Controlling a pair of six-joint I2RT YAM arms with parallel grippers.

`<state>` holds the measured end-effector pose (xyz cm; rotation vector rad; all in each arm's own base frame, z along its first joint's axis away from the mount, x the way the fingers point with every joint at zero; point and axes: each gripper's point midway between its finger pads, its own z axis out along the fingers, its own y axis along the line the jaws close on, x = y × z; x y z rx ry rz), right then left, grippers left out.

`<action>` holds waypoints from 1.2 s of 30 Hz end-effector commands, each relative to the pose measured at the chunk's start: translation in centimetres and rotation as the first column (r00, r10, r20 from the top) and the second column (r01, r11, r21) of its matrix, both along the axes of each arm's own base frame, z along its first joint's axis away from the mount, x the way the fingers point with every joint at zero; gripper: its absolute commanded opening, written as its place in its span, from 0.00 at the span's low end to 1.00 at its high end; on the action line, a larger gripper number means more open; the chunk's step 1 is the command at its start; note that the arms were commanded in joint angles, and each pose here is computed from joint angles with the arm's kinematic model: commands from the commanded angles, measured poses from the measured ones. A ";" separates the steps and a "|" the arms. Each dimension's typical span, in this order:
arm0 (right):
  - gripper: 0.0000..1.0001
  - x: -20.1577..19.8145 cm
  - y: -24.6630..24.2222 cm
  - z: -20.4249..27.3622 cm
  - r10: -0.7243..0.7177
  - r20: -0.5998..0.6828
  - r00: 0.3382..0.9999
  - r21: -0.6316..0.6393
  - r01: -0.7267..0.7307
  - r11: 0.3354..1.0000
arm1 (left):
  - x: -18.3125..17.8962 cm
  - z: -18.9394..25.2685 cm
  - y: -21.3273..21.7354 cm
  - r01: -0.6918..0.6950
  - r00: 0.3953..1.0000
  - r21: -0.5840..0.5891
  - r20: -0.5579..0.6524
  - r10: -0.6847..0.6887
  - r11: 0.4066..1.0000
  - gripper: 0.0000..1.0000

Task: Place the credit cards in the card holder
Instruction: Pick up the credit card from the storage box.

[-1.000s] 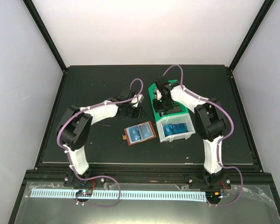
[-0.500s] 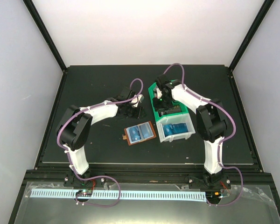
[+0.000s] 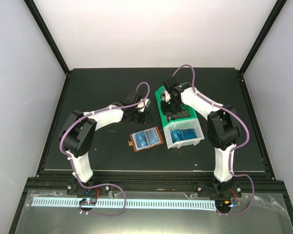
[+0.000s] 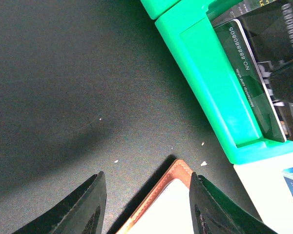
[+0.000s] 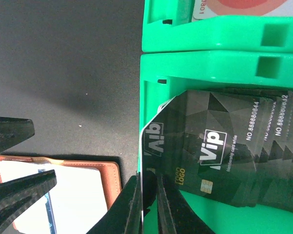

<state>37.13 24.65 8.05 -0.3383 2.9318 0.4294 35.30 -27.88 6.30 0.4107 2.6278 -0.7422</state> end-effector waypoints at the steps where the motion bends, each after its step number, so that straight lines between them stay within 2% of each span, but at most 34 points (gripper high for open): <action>1: 0.10 0.7 -0.4 3.5 -0.039 0.068 0.997 0.030 0.037 0.999 | 0.7 0.8 0.2 -0.016 1.000 -0.003 0.025 0.016 1.000 0.48; 7: 0.02 1.0 -0.8 4.4 -0.059 0.092 0.994 0.036 0.056 0.998 | 0.7 0.8 0.2 -0.018 1.000 -0.003 0.025 0.018 1.000 0.48; 15: 0.01 2.0 -1.9 7.3 -0.078 0.226 0.971 0.026 0.074 0.997 | 1.0 2.5 0.5 -0.038 0.995 -0.027 0.088 0.040 0.999 0.47; 21: 0.01 0.9 0.5 6.7 -0.005 0.162 0.987 0.133 -0.017 0.991 | 1.3 3.5 0.6 -0.052 0.991 -0.039 0.119 0.056 0.998 0.48; 31: 0.01 0.7 0.7 3.7 0.007 0.102 0.995 0.117 -0.019 0.993 | 1.2 4.3 0.8 -0.066 0.989 -0.049 0.125 0.072 0.997 0.49; 36: 0.01 0.2 1.3 3.9 0.028 0.089 0.996 0.154 -0.041 0.987 | 1.2 5.5 0.8 -0.098 0.990 -0.115 0.088 0.108 0.989 0.52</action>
